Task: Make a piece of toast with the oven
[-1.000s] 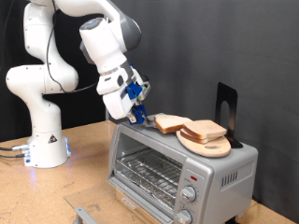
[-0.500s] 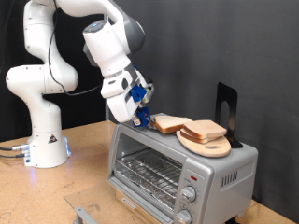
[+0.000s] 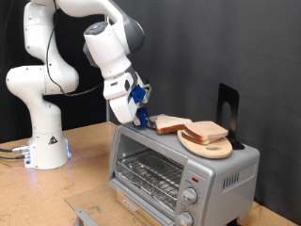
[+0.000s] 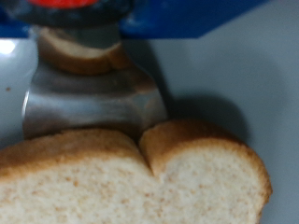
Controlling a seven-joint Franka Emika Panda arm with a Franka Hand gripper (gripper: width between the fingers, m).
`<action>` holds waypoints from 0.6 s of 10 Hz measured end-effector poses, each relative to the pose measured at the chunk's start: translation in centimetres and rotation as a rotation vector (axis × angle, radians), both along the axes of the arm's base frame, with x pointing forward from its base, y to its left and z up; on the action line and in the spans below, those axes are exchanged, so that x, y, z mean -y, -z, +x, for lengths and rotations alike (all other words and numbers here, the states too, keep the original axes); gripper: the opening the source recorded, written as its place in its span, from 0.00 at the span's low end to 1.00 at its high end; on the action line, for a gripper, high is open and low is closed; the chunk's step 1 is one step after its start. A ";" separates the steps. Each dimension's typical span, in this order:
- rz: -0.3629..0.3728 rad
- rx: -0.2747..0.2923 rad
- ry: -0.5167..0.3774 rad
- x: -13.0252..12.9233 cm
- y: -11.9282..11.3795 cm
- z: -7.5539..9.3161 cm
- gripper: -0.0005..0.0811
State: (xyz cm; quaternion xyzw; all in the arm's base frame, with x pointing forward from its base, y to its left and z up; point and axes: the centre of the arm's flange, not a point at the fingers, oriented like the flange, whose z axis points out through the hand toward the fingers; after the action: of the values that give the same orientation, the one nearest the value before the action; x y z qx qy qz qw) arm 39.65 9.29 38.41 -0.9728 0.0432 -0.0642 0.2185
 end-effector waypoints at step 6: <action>0.064 0.053 0.048 0.0 -1.4 -0.3 0.61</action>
State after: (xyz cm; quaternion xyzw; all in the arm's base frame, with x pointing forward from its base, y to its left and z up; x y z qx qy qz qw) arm 39.31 9.30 39.77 -0.9620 0.0629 -0.0936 0.2488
